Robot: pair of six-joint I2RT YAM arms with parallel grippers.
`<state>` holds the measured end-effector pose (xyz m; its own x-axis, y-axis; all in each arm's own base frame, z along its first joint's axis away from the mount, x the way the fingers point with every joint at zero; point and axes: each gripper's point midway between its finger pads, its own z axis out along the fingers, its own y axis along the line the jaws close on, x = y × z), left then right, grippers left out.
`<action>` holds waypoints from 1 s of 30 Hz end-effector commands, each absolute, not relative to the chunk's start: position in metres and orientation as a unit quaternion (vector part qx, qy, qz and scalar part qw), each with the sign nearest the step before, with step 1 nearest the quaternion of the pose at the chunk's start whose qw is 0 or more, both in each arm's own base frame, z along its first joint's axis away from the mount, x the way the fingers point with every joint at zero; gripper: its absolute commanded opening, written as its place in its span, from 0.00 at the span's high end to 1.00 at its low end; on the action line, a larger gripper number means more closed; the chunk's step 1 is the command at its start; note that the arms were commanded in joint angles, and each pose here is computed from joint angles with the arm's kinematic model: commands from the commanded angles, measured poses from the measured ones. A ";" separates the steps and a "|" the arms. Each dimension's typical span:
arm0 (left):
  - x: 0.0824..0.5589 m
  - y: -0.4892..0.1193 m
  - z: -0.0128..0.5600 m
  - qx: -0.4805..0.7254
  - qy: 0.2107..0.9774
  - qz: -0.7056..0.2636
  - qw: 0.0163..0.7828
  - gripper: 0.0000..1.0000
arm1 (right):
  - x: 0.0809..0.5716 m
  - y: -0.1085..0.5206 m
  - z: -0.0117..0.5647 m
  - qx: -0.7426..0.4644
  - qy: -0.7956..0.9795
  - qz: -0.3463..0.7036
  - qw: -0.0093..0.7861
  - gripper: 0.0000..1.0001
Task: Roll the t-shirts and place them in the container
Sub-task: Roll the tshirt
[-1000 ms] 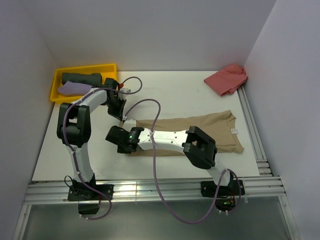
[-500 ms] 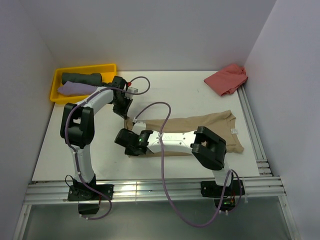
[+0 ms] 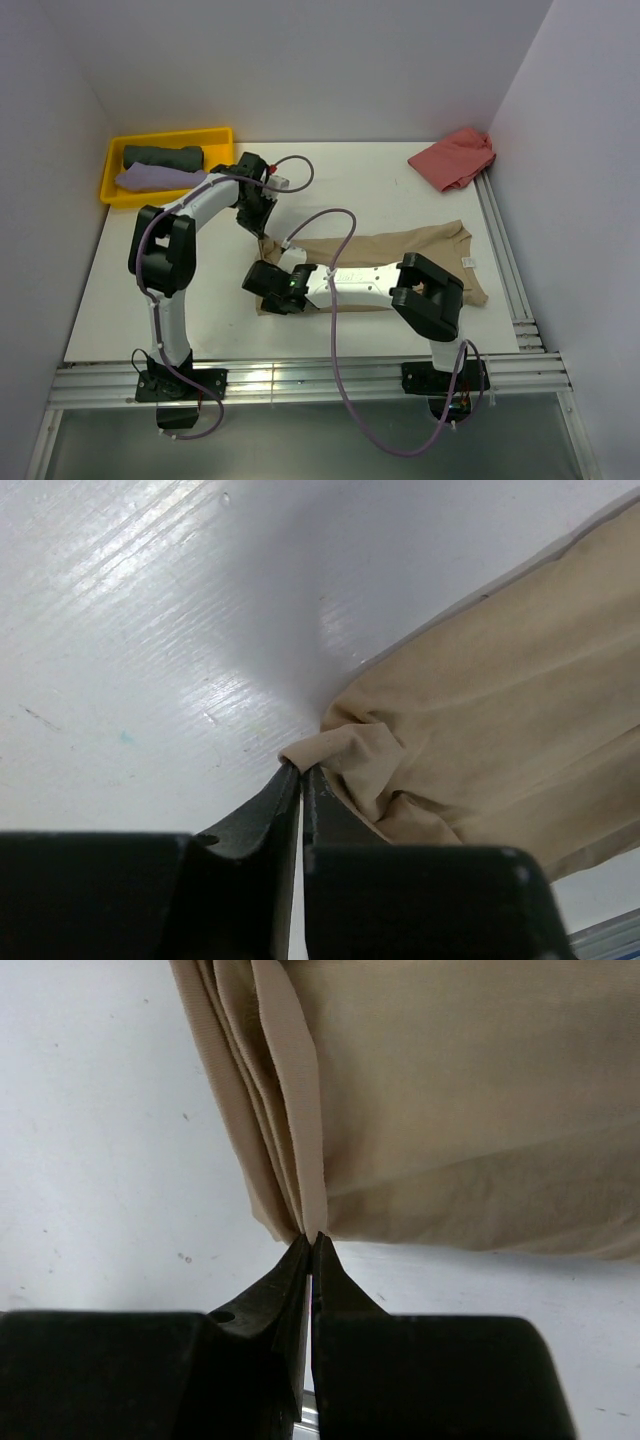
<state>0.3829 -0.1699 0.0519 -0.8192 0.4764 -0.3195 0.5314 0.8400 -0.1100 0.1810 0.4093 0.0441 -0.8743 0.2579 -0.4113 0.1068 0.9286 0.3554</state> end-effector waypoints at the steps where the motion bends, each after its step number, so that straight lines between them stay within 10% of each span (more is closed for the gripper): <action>1: 0.395 -0.181 0.063 0.267 0.944 -0.101 0.165 0.89 | 0.187 0.409 0.064 0.118 0.944 0.185 0.247 0.98; 14: 0.401 -0.195 0.086 0.285 0.930 -0.136 0.190 0.48 | 0.183 0.398 0.052 0.142 0.944 0.175 0.240 0.99; 30: 0.405 -0.176 0.130 0.269 0.922 -0.172 0.218 0.45 | 0.188 0.384 0.047 0.174 0.938 0.188 0.233 0.99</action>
